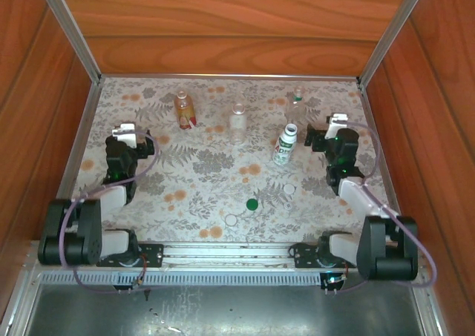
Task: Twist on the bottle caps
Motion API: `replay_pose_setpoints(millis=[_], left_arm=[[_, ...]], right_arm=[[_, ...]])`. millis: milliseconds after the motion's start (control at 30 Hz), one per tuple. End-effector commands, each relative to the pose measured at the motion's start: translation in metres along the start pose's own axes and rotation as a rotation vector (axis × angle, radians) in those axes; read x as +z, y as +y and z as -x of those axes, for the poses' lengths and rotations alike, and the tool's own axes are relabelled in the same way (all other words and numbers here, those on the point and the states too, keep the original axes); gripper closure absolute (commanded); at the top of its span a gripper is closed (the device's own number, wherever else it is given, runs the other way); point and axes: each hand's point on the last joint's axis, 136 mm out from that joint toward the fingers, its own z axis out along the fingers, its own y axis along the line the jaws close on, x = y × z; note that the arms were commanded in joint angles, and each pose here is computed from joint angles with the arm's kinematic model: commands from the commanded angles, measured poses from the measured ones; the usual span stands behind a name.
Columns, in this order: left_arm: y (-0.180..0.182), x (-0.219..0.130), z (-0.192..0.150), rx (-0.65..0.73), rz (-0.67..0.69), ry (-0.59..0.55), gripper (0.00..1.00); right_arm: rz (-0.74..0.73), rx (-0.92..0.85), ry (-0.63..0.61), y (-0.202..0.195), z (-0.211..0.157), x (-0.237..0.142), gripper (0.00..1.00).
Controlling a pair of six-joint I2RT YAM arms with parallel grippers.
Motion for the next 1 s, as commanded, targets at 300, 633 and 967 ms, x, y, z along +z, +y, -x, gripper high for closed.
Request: replay_pose_setpoints(millis=[300,633,967], left_arm=[[-0.109,-0.069,0.084,0.016,-0.437,-0.132,0.0],[-0.229,-0.085,0.068,0.127,-0.844,-0.038,0.0],[-0.277,-0.091,0.059,0.135,-0.965,-0.025,0.0]], right_arm=[[0.203,-0.026,0.306,0.078,0.035,-0.045,0.0],[0.209,-0.159,0.472,0.112,0.021,-0.037,0.13],[0.227,-0.148,0.546,0.119,0.006,-0.027,0.34]])
